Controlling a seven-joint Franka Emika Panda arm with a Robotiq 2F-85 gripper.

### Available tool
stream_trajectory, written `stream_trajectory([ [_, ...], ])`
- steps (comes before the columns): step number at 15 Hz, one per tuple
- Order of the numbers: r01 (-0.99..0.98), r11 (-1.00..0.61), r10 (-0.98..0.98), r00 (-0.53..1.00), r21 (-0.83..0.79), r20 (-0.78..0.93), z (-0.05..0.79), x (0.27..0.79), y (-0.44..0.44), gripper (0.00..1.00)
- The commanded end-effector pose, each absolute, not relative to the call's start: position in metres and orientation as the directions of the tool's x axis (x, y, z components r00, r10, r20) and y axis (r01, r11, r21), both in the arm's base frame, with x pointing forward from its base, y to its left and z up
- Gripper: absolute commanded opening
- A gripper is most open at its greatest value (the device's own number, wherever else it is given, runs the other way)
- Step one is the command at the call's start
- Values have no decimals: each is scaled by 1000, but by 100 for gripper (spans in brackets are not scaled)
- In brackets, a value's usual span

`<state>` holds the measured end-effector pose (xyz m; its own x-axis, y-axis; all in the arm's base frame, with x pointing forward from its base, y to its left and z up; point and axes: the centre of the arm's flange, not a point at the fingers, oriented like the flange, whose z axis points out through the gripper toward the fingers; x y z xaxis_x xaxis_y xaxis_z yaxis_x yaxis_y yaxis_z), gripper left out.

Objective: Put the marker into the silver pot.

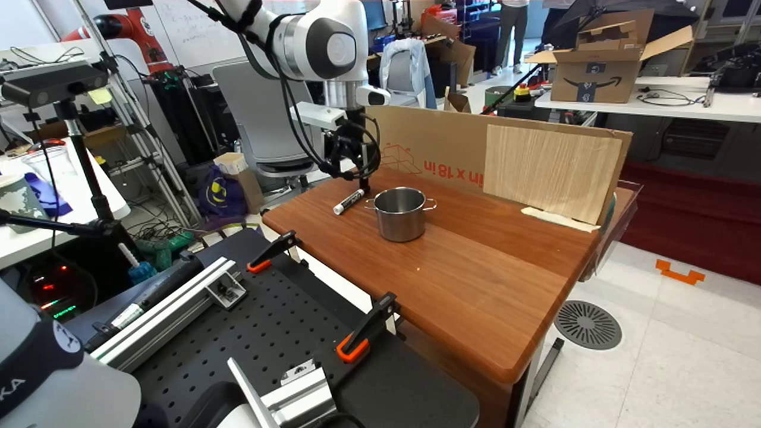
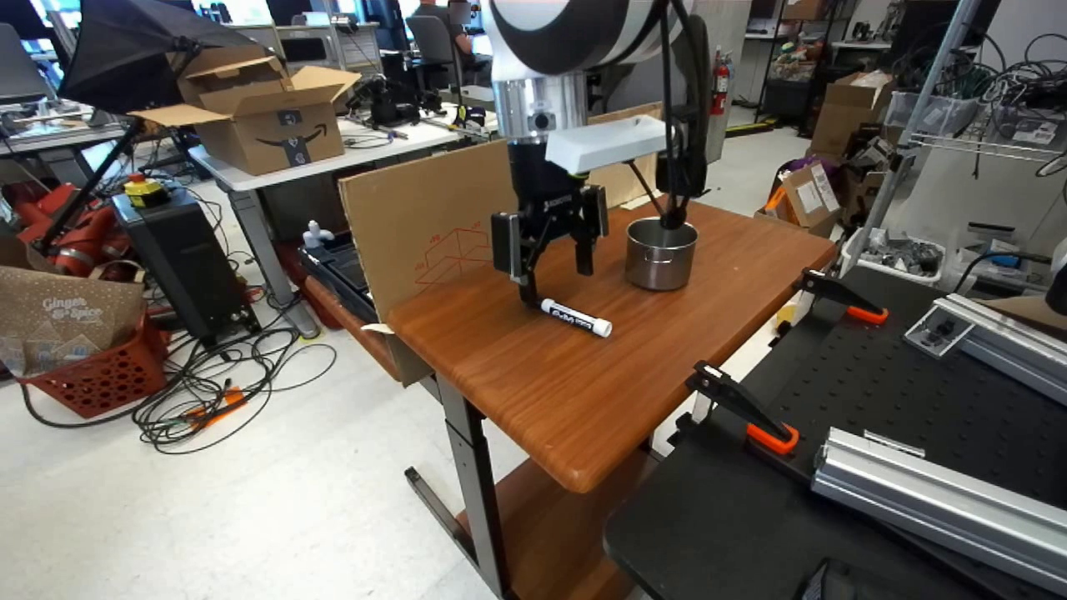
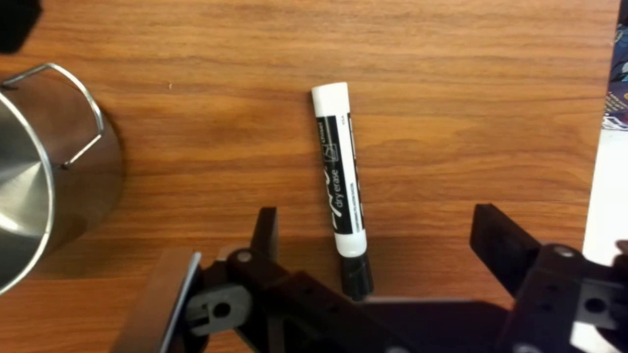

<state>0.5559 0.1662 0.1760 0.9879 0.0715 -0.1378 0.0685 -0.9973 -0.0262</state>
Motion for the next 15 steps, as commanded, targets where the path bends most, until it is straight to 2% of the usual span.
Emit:
stream_trajectory([
  [1, 49, -999, 47, 991, 15, -128, 161, 575, 174, 100],
  [8, 36, -996, 26, 991, 77, -132, 136, 587, 183, 100],
  [9, 37, -996, 25, 990, 83, -136, 133, 588, 183, 75],
  [10, 37, -996, 26, 991, 86, -132, 132, 589, 184, 74],
  [15, 38, -995, 27, 992, 87, -123, 136, 593, 187, 36],
])
